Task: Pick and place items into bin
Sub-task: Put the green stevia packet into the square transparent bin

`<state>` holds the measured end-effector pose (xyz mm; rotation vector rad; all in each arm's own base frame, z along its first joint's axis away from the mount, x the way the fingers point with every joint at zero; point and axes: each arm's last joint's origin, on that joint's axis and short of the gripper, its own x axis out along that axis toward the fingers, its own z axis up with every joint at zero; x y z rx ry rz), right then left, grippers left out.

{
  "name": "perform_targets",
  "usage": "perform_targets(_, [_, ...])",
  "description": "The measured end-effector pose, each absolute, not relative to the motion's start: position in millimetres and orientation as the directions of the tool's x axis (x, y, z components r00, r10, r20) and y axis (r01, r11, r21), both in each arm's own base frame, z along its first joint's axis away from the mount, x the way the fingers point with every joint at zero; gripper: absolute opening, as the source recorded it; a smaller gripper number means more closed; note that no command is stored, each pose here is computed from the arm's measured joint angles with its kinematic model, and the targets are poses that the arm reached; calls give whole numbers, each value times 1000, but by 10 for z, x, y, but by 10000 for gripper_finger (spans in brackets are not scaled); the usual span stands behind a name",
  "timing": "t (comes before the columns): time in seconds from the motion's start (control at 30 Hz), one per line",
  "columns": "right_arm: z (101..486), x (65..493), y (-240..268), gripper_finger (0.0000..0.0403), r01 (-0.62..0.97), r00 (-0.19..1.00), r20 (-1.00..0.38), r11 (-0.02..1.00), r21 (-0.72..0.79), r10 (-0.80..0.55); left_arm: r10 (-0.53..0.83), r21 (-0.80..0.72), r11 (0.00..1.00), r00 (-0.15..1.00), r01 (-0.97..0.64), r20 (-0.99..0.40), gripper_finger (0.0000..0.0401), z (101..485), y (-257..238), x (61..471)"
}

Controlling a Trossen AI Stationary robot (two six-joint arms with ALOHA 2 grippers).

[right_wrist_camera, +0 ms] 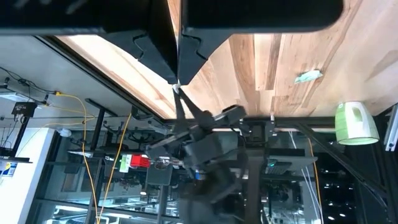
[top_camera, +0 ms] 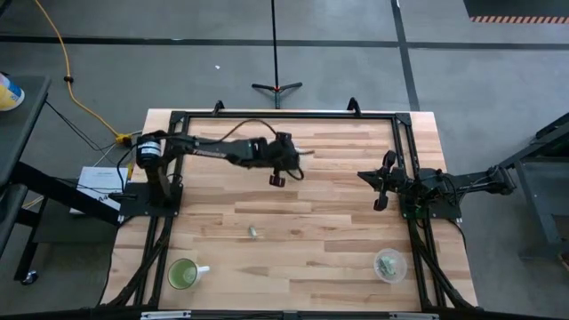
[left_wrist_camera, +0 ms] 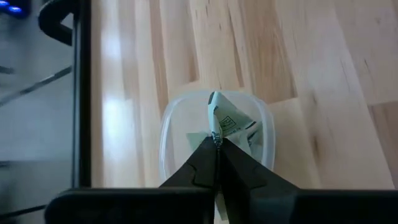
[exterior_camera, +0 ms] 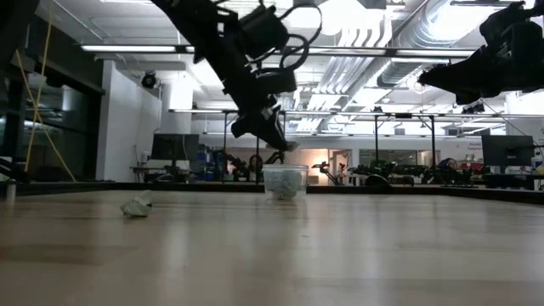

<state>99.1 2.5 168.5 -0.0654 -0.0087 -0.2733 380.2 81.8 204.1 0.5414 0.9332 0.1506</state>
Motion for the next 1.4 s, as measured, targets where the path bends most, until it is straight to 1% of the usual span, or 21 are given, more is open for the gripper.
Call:
perform_targets(0.1, [1685, 991, 25, 1, 270, 963, 18, 960, -69, -269, 308, 465, 879, 614, 109, -727, 48, 2043, 921, 3787])
perform_targets(0.2, [1685, 991, 25, 5, 270, 963, 18, 960, -78, -269, 318, 463, 882, 615, 87, -722, 48, 2049, 1003, 3772])
perform_targets(0.3, [1685, 991, 25, 6, 270, 963, 18, 960, -79, -269, 306, 447, 891, 616, 84, -725, 64, 2047, 1057, 3757])
perform_targets(0.4, [1684, 991, 25, 5, 270, 963, 17, 960, -79, -269, 287, 436, 895, 628, 94, -724, 98, 2050, 1046, 3765])
perform_targets(0.53, [1684, 991, 25, 1, 270, 963, 17, 960, -79, -269, 279, 434, 896, 639, 96, -717, 160, 2058, 1038, 3774])
perform_targets(0.6, [1685, 991, 25, 1, 270, 963, 17, 960, -79, -269, 278, 426, 899, 626, 97, -729, 190, 2048, 1032, 3762])
perform_targets(0.67, [1685, 991, 25, 2, 270, 963, 18, 960, -79, -269, 273, 395, 914, 575, 96, -771, 215, 2046, 977, 3705])
perform_targets(0.73, [1684, 991, 25, 2, 270, 963, 17, 960, -79, -269, 223, 331, 935, 516, 128, -827, 233, 2075, 878, 3627])
perform_targets(0.8, [1684, 991, 25, 1, 270, 963, 17, 960, -79, -269, 130, 218, 967, 474, 135, -871, 243, 2103, 798, 3552])
perform_targets(0.9, [1684, 991, 25, 1, 269, 963, 17, 960, -79, -269, -40, 12, 990, 358, 142, -933, 247, 2057, 629, 3426])
perform_targets(0.97, [1684, 991, 25, 3, 270, 963, 17, 960, -79, -269, -110, -75, 988, 275, 134, -955, 248, 2038, 494, 3356])
perform_targets(1.07, [1685, 991, 25, 4, 269, 963, 18, 960, -78, -269, -144, -122, 985, 196, 118, -970, 248, 2005, 268, 3299])
perform_targets(1.17, [1685, 991, 25, 2, 269, 963, 18, 960, -78, -269, -156, -133, 977, 133, 165, -979, 248, 1924, 31, 3239])
perform_targets(1.3, [1685, 991, 25, 3, 269, 963, 18, 961, -63, -269, -165, -142, 966, 95, 216, -982, 248, 1851, -260, 3182])
perform_targets(1.4, [1685, 991, 25, 6, 269, 963, 18, 962, -53, -268, -169, -145, 963, 92, 227, -981, 248, 1829, -403, 3164])
